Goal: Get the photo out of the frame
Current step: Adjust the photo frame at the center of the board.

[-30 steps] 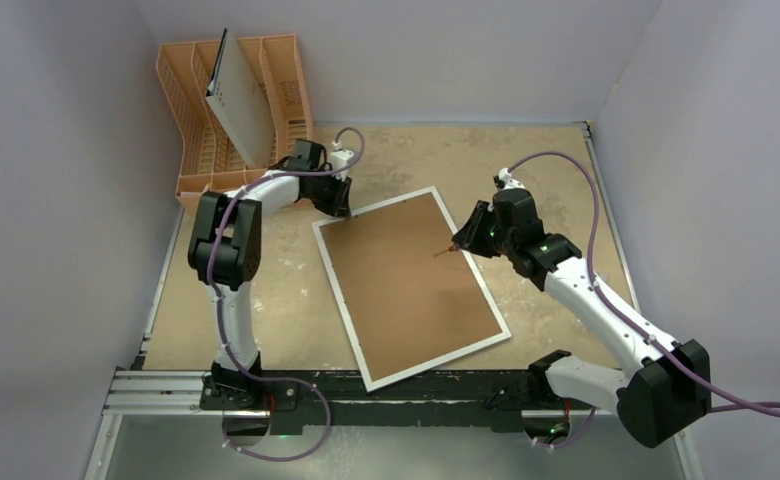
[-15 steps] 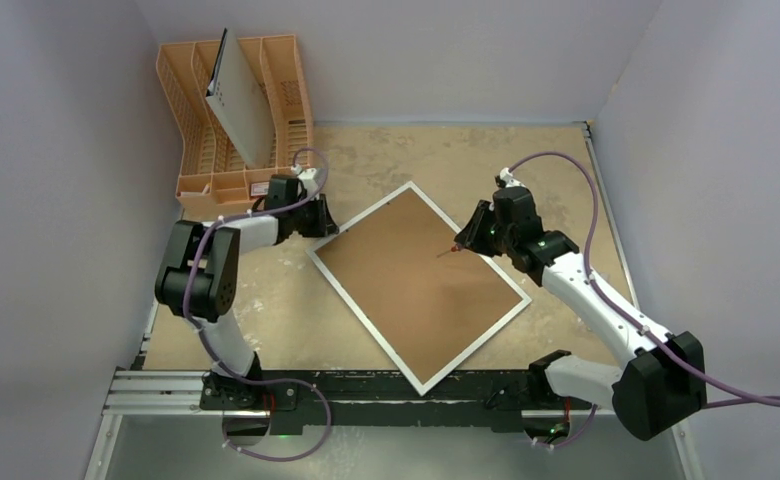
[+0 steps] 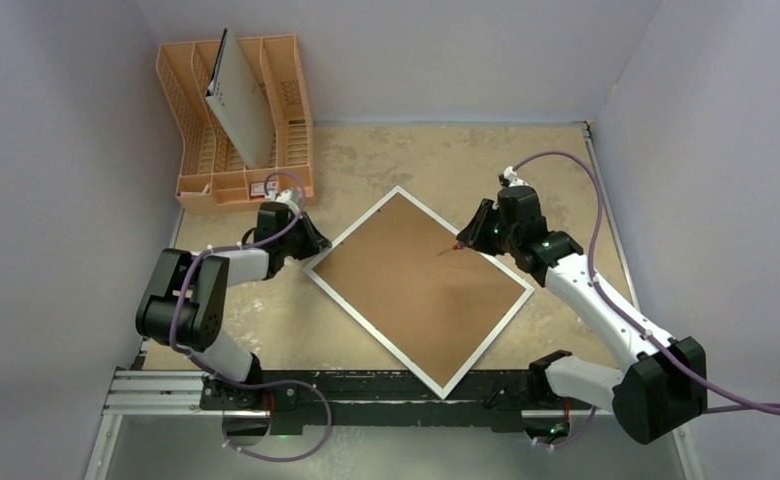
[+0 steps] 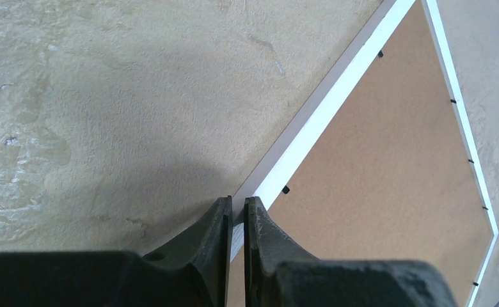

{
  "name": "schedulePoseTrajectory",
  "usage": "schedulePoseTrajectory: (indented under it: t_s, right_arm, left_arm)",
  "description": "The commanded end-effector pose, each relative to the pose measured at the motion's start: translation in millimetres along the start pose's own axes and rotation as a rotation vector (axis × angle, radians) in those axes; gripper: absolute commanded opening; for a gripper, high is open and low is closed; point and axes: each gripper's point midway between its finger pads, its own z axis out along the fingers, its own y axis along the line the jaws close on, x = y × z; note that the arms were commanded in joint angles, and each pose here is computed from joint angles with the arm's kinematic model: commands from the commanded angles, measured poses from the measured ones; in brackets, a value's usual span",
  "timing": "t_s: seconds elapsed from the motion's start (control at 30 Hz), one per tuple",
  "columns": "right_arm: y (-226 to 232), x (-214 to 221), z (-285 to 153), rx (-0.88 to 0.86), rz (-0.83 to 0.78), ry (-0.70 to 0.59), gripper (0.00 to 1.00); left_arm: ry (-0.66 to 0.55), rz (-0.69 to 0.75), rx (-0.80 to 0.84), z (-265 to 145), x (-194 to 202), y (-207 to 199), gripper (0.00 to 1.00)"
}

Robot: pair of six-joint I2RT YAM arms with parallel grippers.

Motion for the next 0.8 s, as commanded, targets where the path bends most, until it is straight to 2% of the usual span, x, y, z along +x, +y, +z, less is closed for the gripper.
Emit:
schedulePoseTrajectory:
  t_s: [0.0, 0.13, 0.23, 0.37, 0.5, 0.6, 0.77]
  right_arm:
    - [12.7, -10.7, -4.0, -0.052, -0.018, -0.024, 0.0]
    - [13.7, -12.5, -4.8, -0.055, -0.021, -0.026, 0.0]
    - [13.4, -13.3, -5.3, -0.055, -0.023, -0.027, 0.0]
    - [12.7, -11.6, -5.0, -0.055, -0.019, -0.021, 0.0]
    - [12.8, -9.1, -5.3, -0.061, -0.011, -0.017, 0.0]
    - [12.6, -8.0, -6.7, -0.064, -0.005, -0.018, 0.0]
    - [14.2, -5.6, -7.5, -0.077, -0.003, -0.009, 0.0]
  left_arm:
    - [0.209, -0.027, -0.163, -15.0, 66.4, 43.3, 0.0]
    - [0.203, 0.08, -0.156, -23.7, 48.3, 31.5, 0.24]
    - [0.122, 0.221, -0.104, -26.6, 2.8, 4.2, 0.35]
    - [0.064, 0.43, 0.041, -17.8, -44.6, -51.9, 0.41]
    - [0.114, 0.61, 0.126, 9.3, -53.9, -91.6, 0.42]
    - [0.178, 0.67, 0.173, 31.1, -51.2, -103.7, 0.43]
    - [0.236, 0.749, 0.149, 58.2, -52.9, -100.7, 0.45]
